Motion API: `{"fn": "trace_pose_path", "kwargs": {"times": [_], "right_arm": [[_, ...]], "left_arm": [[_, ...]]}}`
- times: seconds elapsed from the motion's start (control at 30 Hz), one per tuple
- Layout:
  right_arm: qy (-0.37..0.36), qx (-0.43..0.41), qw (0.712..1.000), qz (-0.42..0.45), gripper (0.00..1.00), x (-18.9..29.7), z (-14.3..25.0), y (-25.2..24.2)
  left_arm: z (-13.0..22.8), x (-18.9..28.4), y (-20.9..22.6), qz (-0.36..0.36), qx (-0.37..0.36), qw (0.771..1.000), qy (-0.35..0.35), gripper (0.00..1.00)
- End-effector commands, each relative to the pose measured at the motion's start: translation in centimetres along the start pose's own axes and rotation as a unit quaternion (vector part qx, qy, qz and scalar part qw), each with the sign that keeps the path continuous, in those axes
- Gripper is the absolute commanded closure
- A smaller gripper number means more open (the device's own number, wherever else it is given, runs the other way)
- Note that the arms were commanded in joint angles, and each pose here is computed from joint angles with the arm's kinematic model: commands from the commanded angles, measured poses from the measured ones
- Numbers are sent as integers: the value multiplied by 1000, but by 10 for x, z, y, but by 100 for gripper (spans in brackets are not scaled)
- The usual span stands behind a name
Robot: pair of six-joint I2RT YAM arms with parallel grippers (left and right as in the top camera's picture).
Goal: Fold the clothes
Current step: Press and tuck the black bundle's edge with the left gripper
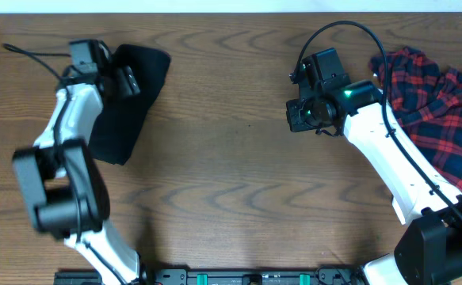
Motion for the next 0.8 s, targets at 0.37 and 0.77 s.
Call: {"fn": "trace_pose_path", "kwargs": {"times": [0.37, 0.77], "right_arm": [[-6, 3, 1000, 2, 85, 4, -3, -2], [3, 2, 1000, 2, 84, 4, 1, -3]], "left_arm": [[45, 66, 33, -97, -2, 991, 91, 12], [73, 9, 45, -118, -1, 979, 165, 12]]}}
Point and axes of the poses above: each gripper's point midway between its finger pads, its own x axis back along the fingers, its own y axis along the line the jaws close on, z = x × y, the point moved 5 cm from there along x, back along the fingers, and after that the axes turned 4 degrees about x, right-handed, at the moved point
